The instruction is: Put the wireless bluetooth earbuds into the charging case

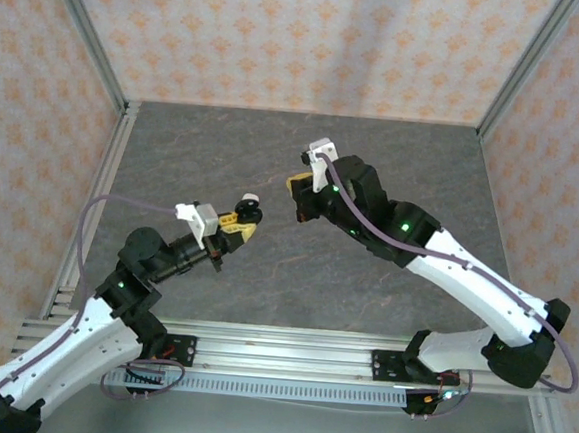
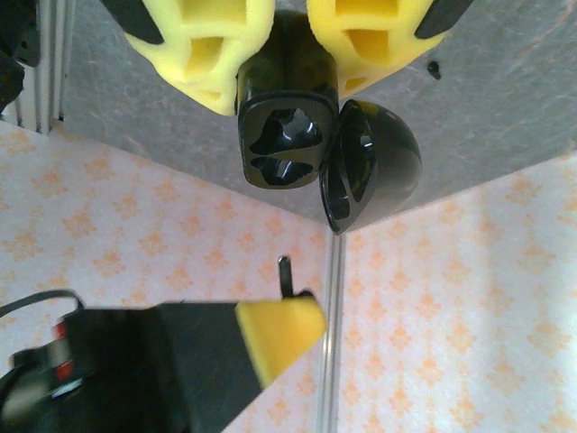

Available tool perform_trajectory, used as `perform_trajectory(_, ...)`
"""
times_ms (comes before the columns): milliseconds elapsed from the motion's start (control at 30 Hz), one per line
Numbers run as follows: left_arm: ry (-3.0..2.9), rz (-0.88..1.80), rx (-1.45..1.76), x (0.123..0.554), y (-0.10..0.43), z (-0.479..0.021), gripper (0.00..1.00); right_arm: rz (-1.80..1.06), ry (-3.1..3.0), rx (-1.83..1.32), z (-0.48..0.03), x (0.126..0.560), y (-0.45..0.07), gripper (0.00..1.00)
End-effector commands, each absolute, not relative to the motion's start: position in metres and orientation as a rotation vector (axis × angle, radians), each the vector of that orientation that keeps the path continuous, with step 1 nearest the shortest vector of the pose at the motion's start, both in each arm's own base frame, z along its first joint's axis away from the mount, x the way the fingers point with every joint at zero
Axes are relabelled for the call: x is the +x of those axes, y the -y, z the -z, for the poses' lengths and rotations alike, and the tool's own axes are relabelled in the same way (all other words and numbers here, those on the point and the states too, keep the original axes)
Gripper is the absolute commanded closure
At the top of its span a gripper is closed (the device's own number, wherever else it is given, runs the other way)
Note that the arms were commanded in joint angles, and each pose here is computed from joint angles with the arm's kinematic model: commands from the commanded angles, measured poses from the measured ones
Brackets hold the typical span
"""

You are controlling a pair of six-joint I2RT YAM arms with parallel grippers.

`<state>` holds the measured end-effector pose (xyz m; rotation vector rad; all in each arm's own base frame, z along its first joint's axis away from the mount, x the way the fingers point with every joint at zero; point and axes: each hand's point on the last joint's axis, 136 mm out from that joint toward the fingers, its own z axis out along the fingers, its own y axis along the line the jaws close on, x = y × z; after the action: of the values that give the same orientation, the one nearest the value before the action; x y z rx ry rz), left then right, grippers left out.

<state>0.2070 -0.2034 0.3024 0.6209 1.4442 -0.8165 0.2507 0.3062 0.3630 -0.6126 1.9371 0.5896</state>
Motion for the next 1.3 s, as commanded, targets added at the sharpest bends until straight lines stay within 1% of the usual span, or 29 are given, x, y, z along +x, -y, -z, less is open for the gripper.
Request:
perform_trajectory(0, -1.328, 0.885, 0.656, 0.2, 0.213, -0.342, 1.0, -0.642, -1.813, -0.747, -0.384, 0.228, -0.319, 0.96)
perform_trajectory(133, -1.334, 0.913, 0.69, 0.203, 0.222, -0.345, 1.0, -0.637, -1.735, -0.841, -0.393, 0.211, -0.328, 0.96)
perform_trajectory(333, -1.326, 0.936, 0.694, 0.204, 0.226, -0.35, 1.0, -0.673, -1.682, -0.942, -0.392, 0.194, -0.345, 0.97)
perform_trajectory(533, -1.332, 0.954, 0.695, 0.203, 0.227, -0.349, 1.0, -0.687, -1.656, -0.969, -0.391, 0.192, -0.353, 0.97)
perform_trajectory(800, -1.326, 0.968, 0.704, 0.201, 0.229, -0.351, 1.0, -0.645, -1.672, -1.008, -0.378, 0.197, -0.361, 0.97)
perform_trajectory(1267, -1.32, 0.959, 0.704, 0.199, 0.226, -0.352, 1.0, -0.63, -1.707, -1.035, -0.365, 0.196, -0.361, 0.96)
